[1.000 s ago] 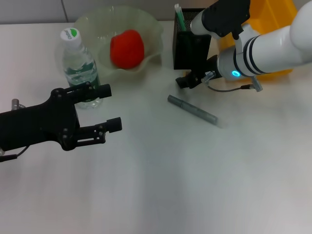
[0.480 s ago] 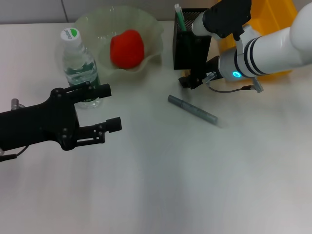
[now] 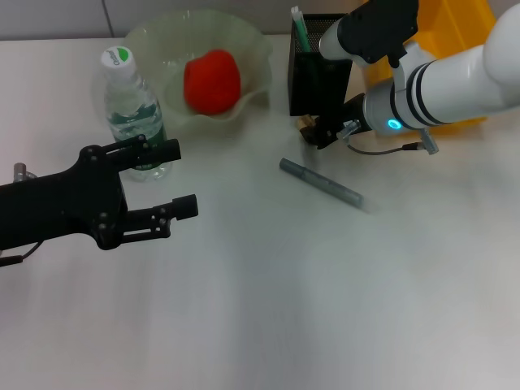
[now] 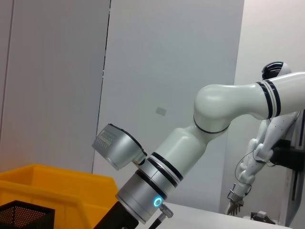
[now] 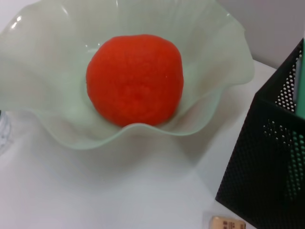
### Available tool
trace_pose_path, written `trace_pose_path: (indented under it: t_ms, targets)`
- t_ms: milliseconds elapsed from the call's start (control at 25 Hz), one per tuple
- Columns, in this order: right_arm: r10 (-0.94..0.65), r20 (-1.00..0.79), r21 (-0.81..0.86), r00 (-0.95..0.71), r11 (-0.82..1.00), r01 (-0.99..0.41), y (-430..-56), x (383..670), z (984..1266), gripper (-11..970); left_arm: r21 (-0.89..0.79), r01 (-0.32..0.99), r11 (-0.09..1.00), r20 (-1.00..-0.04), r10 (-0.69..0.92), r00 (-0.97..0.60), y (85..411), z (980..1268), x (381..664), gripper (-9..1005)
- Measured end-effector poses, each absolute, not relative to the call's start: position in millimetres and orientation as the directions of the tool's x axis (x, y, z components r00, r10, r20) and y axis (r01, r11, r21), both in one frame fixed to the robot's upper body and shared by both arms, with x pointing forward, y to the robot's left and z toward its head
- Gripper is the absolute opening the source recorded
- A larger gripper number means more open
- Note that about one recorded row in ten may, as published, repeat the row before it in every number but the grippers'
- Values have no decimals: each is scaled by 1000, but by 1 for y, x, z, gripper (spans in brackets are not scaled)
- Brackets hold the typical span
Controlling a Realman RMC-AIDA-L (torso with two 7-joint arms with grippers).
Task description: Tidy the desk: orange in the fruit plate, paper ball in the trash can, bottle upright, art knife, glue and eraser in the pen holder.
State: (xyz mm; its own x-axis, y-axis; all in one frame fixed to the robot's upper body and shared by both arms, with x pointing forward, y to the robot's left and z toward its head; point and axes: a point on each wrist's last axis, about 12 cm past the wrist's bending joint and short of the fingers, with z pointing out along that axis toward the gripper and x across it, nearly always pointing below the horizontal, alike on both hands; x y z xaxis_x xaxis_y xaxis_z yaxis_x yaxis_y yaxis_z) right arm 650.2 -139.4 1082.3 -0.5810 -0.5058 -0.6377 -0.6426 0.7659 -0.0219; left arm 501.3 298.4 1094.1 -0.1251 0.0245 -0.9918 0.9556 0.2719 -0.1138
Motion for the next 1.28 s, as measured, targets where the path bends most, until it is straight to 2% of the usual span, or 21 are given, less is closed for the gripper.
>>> trace_pose_path:
  t_ms: [80, 760, 1280]
  targets:
    - [-506, -637, -21, -581, 765, -643, -139, 650, 1082, 261, -113, 956, 272, -992, 25, -125, 299, 1094, 501, 797]
    - [-508, -642, 30, -574, 731, -682, -141, 643, 1095, 240, -106, 956, 273, -993, 26, -118, 300, 1094, 499, 797]
    - [-505, -642, 124, -576, 673, -729, -154, 631, 1134, 236, -103, 952, 287, -993, 21, -114, 303, 1094, 499, 797]
